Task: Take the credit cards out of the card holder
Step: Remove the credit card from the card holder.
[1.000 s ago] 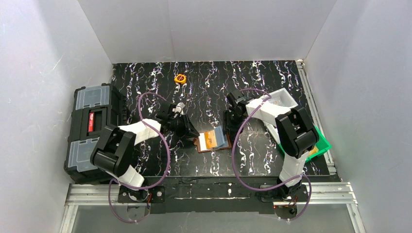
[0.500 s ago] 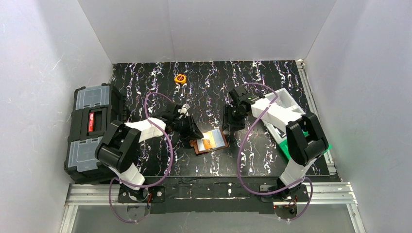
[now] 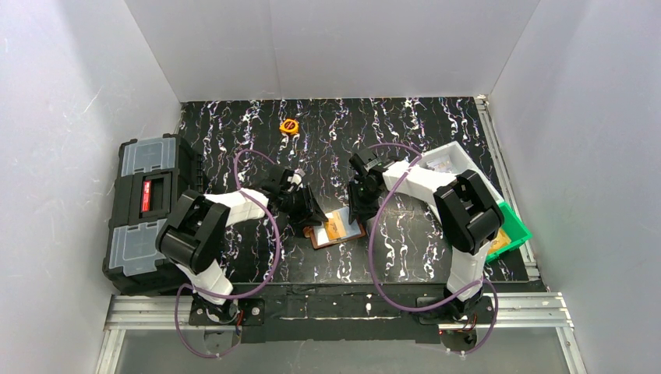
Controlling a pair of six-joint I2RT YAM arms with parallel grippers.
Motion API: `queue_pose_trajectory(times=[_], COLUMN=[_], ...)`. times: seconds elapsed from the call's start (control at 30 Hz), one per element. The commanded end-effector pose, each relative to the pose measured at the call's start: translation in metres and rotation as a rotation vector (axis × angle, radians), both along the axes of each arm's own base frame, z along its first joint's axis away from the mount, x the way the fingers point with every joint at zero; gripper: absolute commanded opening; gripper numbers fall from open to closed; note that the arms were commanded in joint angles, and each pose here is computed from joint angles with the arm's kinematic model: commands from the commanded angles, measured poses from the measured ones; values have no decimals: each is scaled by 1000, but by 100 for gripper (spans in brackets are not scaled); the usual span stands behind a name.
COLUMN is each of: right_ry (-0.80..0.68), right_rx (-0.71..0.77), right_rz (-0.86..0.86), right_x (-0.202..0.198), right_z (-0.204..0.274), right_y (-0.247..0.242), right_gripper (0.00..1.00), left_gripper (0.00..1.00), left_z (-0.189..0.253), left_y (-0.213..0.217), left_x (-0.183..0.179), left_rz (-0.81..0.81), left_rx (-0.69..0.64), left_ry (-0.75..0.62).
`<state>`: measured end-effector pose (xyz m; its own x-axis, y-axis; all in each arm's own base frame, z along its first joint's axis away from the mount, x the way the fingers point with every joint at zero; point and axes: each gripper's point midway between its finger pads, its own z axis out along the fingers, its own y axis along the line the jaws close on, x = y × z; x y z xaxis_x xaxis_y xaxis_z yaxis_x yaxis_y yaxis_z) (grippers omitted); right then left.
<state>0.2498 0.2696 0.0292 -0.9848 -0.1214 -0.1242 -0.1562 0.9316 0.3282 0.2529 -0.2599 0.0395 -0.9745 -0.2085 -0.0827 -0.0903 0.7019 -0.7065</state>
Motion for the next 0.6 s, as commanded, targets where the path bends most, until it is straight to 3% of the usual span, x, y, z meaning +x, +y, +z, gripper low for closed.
queue_pose_trajectory(times=[0.0, 0.37, 0.57], right_ry=[-7, 24, 31], right_rx=[-24, -45, -53], right_rz=[8, 5, 2], right_x=[6, -3, -5], right_z=[-8, -22, -25], right_y=[-1, -7, -9], right_gripper=[36, 27, 26], left_gripper=[32, 31, 6], left_z=[-6, -12, -11], left_y=[-3, -17, -14], left_x=[0, 0, -3], left_rz=[-9, -2, 7], left_rx=[8, -55, -44], left_ry=[15, 37, 45])
